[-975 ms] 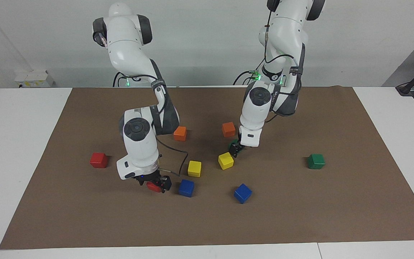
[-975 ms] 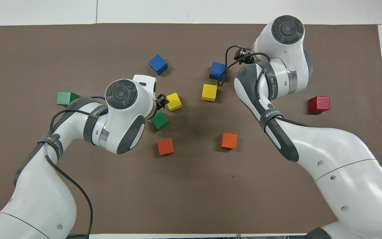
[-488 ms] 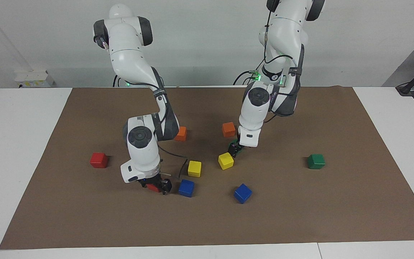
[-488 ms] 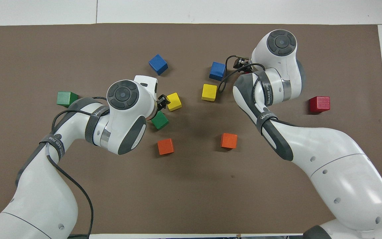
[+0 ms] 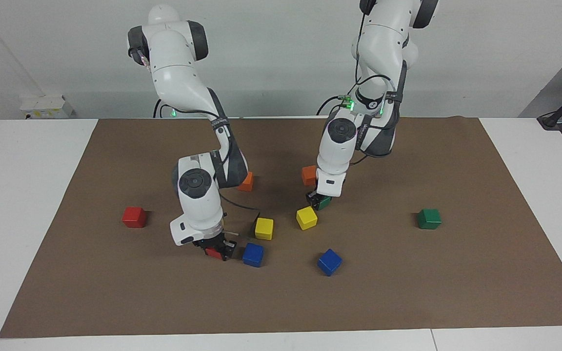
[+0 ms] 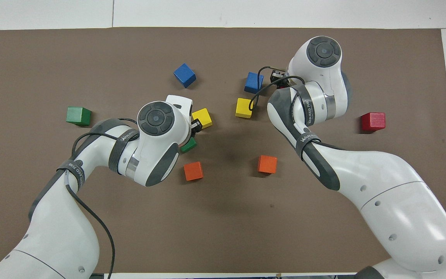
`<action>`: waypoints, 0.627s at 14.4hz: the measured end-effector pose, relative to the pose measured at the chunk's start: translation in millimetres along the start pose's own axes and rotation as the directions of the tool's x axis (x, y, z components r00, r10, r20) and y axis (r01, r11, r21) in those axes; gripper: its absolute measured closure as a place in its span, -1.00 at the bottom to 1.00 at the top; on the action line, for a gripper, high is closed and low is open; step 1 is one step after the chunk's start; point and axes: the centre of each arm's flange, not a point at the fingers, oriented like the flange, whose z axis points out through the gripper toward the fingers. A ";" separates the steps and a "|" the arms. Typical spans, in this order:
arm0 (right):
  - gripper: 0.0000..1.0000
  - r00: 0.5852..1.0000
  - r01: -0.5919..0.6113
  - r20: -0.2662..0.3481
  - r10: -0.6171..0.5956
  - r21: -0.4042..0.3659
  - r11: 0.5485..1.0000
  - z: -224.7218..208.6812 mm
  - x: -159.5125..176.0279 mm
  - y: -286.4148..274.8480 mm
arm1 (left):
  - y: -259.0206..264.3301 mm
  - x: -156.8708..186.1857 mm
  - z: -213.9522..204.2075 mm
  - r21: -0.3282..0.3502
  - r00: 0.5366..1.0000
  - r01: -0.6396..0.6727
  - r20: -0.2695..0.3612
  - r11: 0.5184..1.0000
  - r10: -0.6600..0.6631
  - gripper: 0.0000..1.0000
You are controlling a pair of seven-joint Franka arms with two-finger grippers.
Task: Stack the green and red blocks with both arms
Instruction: 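Grasp green with the left gripper while the right gripper lifts red, then stack the green block on green while the right gripper stacks red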
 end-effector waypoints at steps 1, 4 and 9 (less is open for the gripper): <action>-0.11 1.000 0.003 0.000 -0.003 -0.001 1.000 -0.1 1.1 1.7 | -1.2 1.8 -0.8 0.010 1.000 -0.007 -0.006 1.000 0.007 -0.10; -0.11 0.996 0.081 0.025 -0.080 -0.019 0.997 -15.0 12.3 23.5 | -11.4 32.8 -29.8 0.065 0.999 -0.038 0.009 0.997 0.037 -0.10; -0.11 0.958 0.286 0.042 -0.285 -0.004 0.958 -107.9 34.6 146.7 | -112.8 134.1 -112.5 0.088 0.965 -0.260 0.046 0.962 0.256 -0.10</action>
